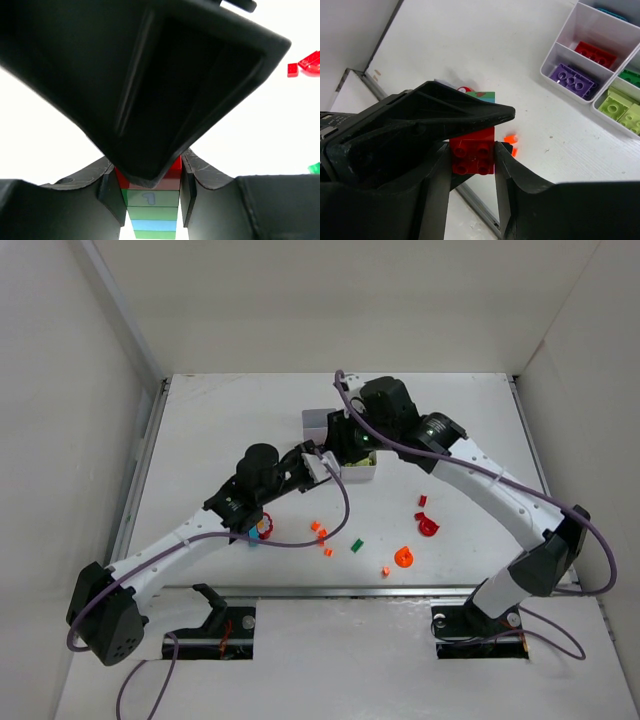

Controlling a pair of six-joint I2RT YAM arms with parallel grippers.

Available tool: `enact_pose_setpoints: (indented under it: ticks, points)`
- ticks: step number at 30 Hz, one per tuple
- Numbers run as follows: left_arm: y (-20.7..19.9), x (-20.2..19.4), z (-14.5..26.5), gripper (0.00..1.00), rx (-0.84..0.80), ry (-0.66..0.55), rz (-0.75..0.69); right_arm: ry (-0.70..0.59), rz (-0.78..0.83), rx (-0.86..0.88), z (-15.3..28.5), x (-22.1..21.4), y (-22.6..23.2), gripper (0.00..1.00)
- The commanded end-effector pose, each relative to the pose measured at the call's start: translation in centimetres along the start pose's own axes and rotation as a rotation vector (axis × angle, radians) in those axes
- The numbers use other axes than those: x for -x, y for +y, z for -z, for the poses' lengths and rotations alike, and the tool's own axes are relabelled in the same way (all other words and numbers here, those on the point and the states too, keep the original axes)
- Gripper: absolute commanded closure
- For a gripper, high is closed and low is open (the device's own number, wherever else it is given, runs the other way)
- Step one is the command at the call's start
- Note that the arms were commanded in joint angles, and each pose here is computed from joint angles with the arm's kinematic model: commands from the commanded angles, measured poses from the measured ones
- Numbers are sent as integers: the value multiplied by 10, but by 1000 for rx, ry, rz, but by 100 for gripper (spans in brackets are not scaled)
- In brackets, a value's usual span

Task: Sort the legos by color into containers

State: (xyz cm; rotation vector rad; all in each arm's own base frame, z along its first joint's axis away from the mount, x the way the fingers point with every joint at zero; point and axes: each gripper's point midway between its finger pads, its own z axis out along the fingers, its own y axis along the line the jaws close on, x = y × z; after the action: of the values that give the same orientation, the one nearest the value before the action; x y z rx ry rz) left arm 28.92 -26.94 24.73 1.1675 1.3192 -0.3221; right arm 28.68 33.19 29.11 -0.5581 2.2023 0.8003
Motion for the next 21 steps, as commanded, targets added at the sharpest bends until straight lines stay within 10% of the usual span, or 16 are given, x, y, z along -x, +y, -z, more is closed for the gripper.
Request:
enact_pose_setpoints:
  ticks: [1,21]
  points:
    - [7,-29,18,100,62,142,75,-196,-24,-171,29,59,-53,100]
    - [25,-87,26,100,116,318,172,-208,12,-148,29,98,-100,100]
